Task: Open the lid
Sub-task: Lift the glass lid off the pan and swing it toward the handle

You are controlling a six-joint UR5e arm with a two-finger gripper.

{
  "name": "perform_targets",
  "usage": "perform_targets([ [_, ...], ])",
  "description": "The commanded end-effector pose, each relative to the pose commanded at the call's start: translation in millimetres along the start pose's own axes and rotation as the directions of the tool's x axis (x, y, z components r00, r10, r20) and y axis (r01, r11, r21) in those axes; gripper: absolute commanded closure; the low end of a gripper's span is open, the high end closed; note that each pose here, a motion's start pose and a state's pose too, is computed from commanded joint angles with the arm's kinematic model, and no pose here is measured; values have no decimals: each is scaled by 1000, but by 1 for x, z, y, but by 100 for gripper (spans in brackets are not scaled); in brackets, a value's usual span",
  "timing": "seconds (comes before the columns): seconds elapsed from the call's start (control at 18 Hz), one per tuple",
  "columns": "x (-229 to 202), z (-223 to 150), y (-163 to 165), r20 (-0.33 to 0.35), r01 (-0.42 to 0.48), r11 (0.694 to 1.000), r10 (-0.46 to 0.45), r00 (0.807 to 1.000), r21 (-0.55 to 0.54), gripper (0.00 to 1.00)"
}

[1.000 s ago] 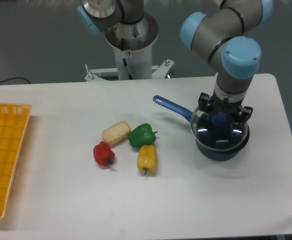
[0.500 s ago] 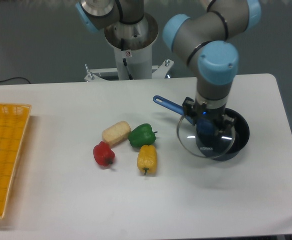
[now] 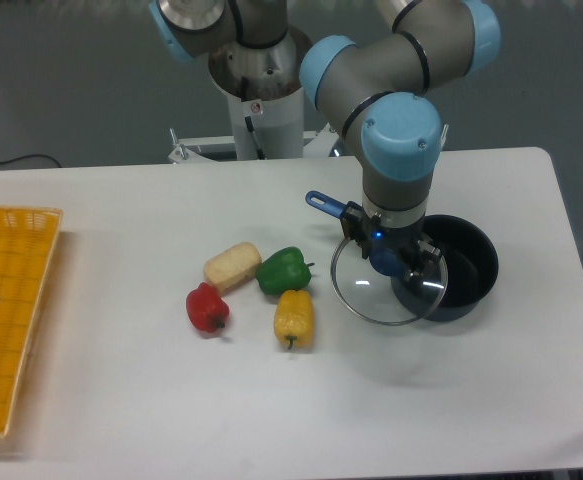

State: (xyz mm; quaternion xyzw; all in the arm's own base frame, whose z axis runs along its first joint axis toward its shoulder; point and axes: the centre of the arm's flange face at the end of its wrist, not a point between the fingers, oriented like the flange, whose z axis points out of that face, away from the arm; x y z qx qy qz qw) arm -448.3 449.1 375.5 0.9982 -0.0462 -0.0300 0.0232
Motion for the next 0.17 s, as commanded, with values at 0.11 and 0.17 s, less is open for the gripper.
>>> perform_targets([
  [0.11, 1, -1, -1, 1, -1, 1000, 1, 1000, 1, 33],
  [0.17, 1, -1, -1, 1, -1, 1000, 1, 1000, 1, 33],
])
